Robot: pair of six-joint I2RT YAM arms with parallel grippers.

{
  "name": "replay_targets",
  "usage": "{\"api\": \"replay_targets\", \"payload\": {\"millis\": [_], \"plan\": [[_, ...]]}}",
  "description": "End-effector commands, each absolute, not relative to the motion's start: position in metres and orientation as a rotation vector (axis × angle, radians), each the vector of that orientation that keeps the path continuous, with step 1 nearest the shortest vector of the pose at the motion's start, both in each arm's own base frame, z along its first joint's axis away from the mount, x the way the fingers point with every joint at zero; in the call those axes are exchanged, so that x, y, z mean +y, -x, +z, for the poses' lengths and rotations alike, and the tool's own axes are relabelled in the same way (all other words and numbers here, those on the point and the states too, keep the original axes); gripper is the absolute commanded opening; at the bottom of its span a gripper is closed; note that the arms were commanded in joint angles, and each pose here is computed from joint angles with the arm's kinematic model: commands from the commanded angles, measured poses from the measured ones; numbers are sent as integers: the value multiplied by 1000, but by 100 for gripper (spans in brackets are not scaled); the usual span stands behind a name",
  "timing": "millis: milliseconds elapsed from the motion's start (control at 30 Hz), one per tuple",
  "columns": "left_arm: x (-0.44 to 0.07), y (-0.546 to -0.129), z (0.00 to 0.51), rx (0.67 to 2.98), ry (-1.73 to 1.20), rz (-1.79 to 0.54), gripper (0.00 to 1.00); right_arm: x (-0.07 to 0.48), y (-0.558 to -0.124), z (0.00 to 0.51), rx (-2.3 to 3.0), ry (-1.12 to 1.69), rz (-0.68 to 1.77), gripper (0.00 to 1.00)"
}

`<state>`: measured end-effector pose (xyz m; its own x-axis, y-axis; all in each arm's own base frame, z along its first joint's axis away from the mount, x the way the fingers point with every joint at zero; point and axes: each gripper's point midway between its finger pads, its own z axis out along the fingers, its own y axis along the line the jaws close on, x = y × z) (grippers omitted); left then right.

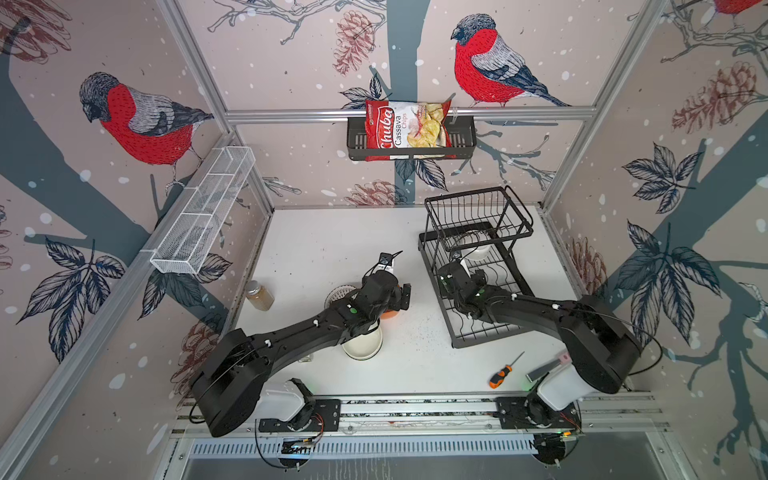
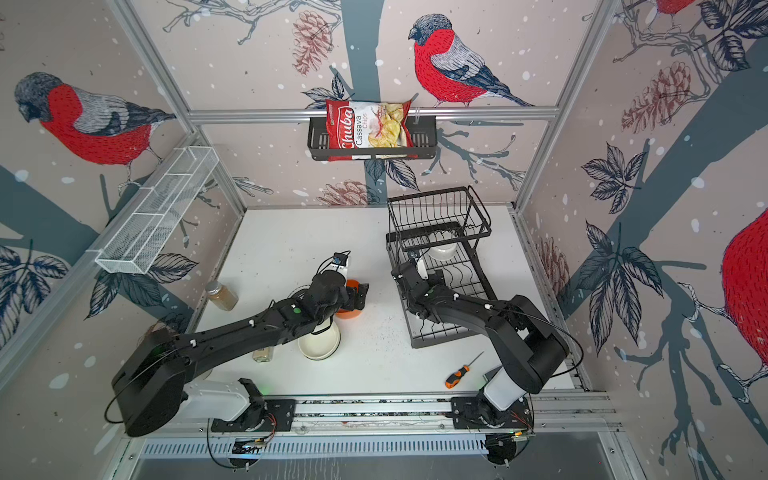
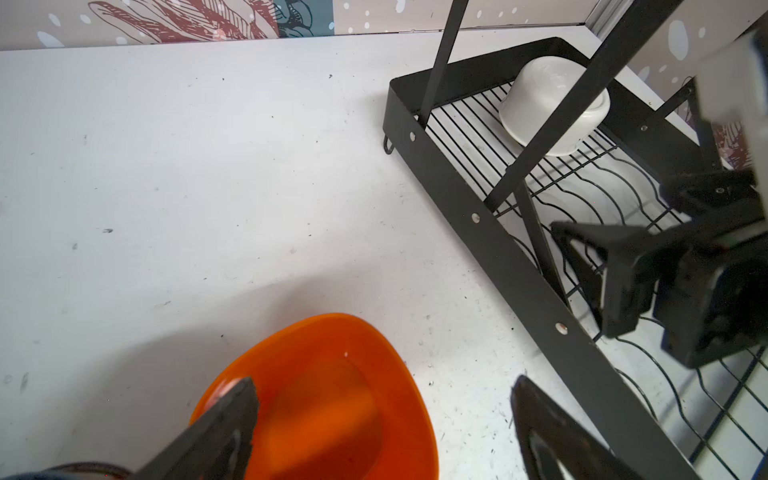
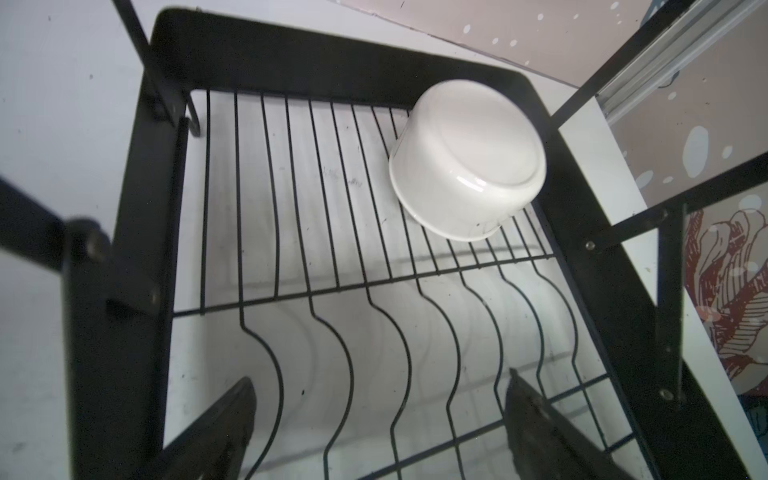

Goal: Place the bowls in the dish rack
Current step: 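Raise the right gripper out of the rack while the left gripper draws back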

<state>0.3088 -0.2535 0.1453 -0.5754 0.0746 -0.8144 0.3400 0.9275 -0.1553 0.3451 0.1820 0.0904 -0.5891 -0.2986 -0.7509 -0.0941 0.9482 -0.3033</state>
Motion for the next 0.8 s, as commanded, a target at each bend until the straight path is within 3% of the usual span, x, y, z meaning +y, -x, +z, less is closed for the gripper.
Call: {"api": "replay_targets", "payload": {"millis": [0, 767], "plan": [[-264, -317, 151, 2150, -309, -381, 94, 182, -343, 89, 2177, 283, -305, 93], [-336, -364, 149, 2163, -435, -447, 94, 174, -314, 146, 2131, 255, -216, 93]]}}
